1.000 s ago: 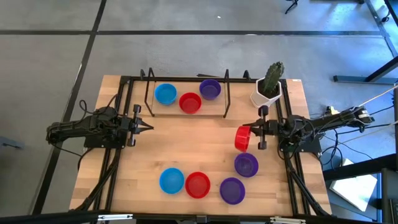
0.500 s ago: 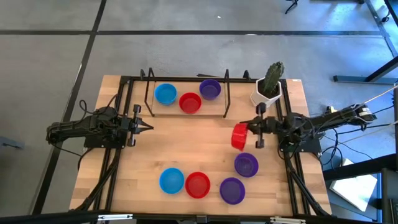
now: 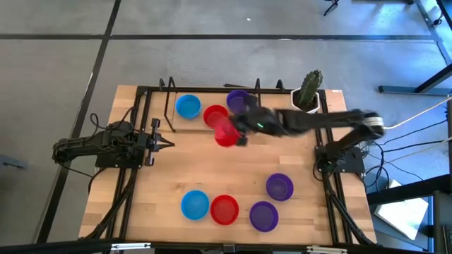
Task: Pick & Place Mini bowls
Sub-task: Stack the red bowl on top of the red bowls on the shelf
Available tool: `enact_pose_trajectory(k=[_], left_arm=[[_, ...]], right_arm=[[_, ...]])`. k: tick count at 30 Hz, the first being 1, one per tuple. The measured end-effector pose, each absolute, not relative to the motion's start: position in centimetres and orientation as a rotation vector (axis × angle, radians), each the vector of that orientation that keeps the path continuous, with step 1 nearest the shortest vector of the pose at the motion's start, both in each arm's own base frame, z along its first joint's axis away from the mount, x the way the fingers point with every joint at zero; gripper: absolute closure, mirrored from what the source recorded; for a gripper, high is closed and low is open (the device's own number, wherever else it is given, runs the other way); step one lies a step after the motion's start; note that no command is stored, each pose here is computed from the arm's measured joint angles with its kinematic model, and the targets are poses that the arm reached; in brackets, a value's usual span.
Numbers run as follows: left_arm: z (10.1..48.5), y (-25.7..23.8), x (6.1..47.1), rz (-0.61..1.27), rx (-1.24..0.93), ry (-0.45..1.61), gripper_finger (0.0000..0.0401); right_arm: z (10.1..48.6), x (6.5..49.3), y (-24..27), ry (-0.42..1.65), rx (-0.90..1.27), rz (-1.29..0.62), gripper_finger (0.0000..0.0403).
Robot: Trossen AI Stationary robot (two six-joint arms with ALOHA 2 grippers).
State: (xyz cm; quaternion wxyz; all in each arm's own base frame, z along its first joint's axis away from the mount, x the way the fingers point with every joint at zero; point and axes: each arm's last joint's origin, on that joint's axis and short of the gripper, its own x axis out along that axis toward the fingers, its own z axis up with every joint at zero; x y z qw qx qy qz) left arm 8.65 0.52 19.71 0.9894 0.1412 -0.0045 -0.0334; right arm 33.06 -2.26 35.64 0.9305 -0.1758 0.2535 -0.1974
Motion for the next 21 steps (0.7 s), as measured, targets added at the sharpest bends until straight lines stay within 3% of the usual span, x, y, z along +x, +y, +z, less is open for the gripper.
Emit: enact_pose_trajectory(k=[3, 9, 21], left_arm=[[19.7, 0.5, 8.7, -0.061, 0.280, -0.008, 0.0398], [19.7, 0.6, 8.7, -0.055, 0.279, -0.003, 0.0398], [19.7, 0.6, 8.7, -0.051, 0.283, -0.002, 0.0398]], right_arm=[[37.7, 35.9, -5.3, 0.593, -0.333, -0.409, 0.0401], [37.9, 39.9, -11.4, 0.773, -0.218, -0.376, 0.0401], [32.5, 43.4, -18.0, 1.016, -0.098, -0.349, 0.0400]])
